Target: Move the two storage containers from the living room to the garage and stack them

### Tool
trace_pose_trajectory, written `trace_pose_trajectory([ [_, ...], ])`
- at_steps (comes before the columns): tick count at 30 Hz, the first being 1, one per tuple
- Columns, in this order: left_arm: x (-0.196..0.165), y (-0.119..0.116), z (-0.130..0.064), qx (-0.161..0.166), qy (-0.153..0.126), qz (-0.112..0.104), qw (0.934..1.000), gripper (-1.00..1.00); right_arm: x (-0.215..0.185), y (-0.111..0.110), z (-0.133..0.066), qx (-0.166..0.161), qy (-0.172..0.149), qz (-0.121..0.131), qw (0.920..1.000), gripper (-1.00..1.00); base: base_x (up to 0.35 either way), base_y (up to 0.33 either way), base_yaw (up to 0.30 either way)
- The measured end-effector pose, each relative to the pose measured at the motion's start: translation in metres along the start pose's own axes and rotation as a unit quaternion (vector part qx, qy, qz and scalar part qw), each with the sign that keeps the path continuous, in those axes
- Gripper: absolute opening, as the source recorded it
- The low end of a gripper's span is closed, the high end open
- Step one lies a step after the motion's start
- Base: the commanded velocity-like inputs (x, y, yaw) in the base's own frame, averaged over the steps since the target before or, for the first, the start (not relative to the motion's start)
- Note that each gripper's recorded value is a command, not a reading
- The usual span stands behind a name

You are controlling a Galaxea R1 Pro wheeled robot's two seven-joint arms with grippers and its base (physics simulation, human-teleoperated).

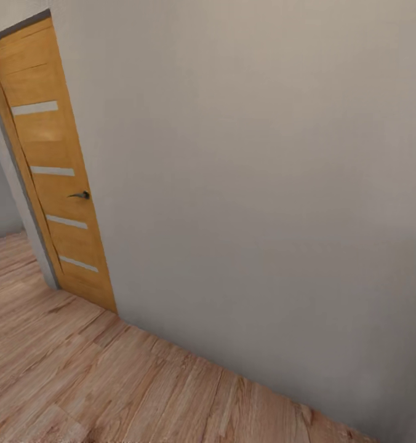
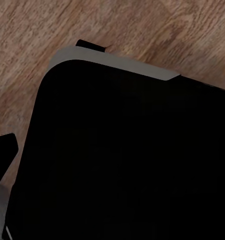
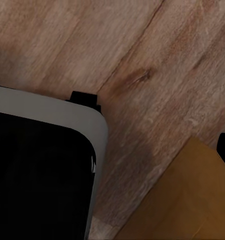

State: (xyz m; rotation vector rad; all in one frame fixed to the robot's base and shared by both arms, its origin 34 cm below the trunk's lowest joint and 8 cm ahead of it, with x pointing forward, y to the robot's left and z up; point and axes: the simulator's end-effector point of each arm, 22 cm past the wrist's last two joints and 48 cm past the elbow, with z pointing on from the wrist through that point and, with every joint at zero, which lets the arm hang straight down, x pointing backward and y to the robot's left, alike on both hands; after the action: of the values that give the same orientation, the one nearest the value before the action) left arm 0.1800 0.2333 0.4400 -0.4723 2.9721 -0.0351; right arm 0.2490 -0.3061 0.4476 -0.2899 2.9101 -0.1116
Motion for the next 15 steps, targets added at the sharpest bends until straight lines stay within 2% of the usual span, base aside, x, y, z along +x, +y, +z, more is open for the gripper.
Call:
trace_pose_trajectory([
  [15,-0.0001,0.0006,0.0000,-0.001,0.000,-0.001,1.0000,1.00,-0.0001,0.0011,0.0000,-0.001,0.000,0.001,1.0000,1.00,0.000,0.000,0.270],
])
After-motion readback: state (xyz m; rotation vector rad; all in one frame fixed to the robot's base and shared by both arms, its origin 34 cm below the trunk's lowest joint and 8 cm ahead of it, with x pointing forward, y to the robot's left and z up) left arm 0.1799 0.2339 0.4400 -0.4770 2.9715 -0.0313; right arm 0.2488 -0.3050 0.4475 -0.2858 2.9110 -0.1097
